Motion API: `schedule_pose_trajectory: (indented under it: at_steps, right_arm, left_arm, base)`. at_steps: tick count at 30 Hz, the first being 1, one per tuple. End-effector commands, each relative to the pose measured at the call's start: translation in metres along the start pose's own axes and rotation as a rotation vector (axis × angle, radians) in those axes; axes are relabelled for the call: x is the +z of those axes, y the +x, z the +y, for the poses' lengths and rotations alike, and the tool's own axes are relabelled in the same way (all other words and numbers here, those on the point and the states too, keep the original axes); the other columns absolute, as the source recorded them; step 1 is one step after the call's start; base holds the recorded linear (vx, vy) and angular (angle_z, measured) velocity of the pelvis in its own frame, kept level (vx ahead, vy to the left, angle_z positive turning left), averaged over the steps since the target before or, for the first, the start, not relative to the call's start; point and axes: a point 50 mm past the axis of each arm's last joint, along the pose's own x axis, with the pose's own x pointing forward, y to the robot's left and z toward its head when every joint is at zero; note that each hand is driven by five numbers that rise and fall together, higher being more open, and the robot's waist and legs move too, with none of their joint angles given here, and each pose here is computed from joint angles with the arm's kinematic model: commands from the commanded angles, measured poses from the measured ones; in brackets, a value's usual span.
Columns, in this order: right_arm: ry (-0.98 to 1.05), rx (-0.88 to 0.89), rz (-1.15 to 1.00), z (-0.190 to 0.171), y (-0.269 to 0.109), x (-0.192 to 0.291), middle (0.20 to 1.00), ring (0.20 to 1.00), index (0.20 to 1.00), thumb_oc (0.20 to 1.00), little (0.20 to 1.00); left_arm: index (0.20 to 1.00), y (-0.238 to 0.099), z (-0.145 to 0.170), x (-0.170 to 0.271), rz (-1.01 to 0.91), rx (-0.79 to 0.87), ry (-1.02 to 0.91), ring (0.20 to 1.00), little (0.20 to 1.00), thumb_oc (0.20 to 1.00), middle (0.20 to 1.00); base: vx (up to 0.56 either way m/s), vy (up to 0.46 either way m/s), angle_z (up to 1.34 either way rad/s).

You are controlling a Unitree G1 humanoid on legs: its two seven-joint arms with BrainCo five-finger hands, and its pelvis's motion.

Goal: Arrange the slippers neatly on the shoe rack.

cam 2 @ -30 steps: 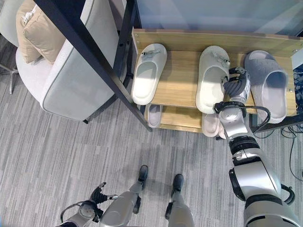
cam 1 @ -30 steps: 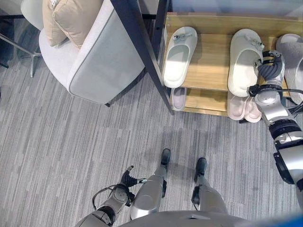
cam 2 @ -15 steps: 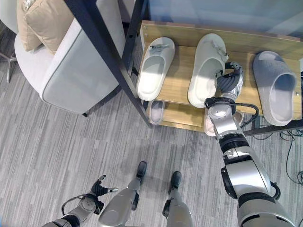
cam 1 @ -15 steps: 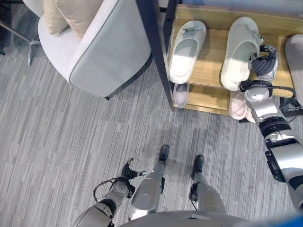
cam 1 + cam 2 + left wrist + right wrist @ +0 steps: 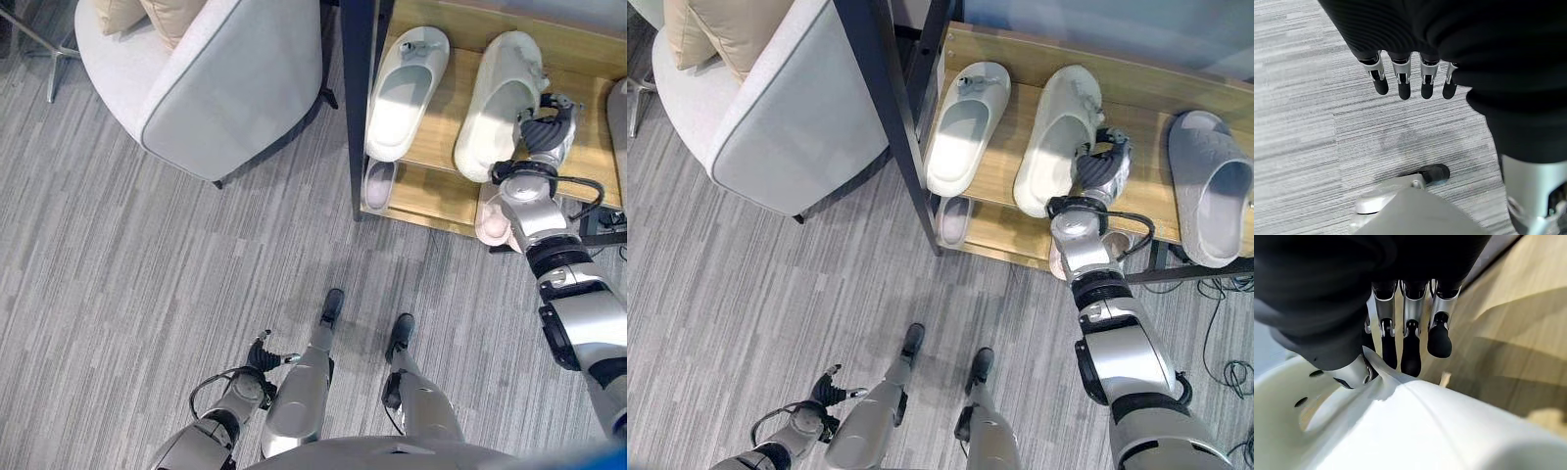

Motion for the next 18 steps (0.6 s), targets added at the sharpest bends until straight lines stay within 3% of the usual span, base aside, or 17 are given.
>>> schedule_pose_trajectory:
  at_steps: [1,12,13,18]
  right_arm:
    - [0.067,0.034,-0.126,0.016,0.003,0.042,0.2,0.2,0.2,0.2,0.2]
    - [0.091,0.046,-0.064,0.034,0.002,0.049,0.2,0.2,0.2,0.2,0.2]
    - [0.056,0.046,-0.058,0.034,0.002,0.046,1.0,1.0,1.0,1.0,1.0]
    - [-0.038,0.031,-0.068,0.035,-0.002,0.04,1.0,1.0,1.0,1.0,1.0]
  left_arm:
    - [1.0,0.006,0.013,0.006,0.01,0.032,0.024,1.0,1.0,1.0,1.0]
    - [1.0,0.007,0.012,0.009,0.022,0.037,0.019,1.0,1.0,1.0,1.0]
    - [1.0,0.007,0.012,0.008,0.028,0.038,0.017,1.0,1.0,1.0,1.0]
    - [1.0,0.007,0.008,0.009,0.034,0.024,0.016,1.0,1.0,1.0,1.0]
  base:
    - [-0.03,0.04,0.0]
    - [0.0,0.004,-0.01]
    - [0.01,0.01,0.03]
    - [0.0,0.0,0.0]
